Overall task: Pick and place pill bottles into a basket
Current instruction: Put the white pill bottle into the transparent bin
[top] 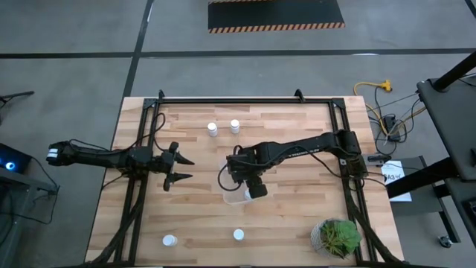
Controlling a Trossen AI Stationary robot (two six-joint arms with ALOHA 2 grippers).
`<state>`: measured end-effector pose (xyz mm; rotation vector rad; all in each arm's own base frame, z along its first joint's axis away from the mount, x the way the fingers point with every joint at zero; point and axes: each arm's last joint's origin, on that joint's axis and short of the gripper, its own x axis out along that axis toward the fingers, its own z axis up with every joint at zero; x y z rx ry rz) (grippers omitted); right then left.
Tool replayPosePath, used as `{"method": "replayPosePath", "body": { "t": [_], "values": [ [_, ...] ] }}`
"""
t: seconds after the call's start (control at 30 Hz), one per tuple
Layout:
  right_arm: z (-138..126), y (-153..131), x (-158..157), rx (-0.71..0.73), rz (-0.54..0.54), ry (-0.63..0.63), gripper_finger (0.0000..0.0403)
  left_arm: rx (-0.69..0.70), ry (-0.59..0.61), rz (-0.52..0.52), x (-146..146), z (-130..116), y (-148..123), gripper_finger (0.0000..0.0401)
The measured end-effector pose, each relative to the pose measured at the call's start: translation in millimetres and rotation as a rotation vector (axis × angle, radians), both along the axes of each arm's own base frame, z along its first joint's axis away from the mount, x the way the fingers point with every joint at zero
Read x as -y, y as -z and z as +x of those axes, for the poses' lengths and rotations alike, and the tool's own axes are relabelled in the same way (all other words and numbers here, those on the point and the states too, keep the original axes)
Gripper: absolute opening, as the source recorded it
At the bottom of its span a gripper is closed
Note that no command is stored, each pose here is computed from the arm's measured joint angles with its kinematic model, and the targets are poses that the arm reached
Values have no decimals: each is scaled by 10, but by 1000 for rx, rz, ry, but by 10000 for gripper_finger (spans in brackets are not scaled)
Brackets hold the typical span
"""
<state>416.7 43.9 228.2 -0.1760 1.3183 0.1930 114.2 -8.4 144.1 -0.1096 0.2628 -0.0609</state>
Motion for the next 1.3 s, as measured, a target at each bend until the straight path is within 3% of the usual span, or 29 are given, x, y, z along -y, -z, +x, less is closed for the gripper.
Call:
{"method": "replayPosePath", "body": {
  "t": [1.13,1.3],
  "values": [
    [-45,227,-3,-30,8,-48,146,0,0,0,0,0,1,219],
    [-45,227,-2,-30,4,-49,194,0,0,0,0,0,-1,219]
  ]
}}
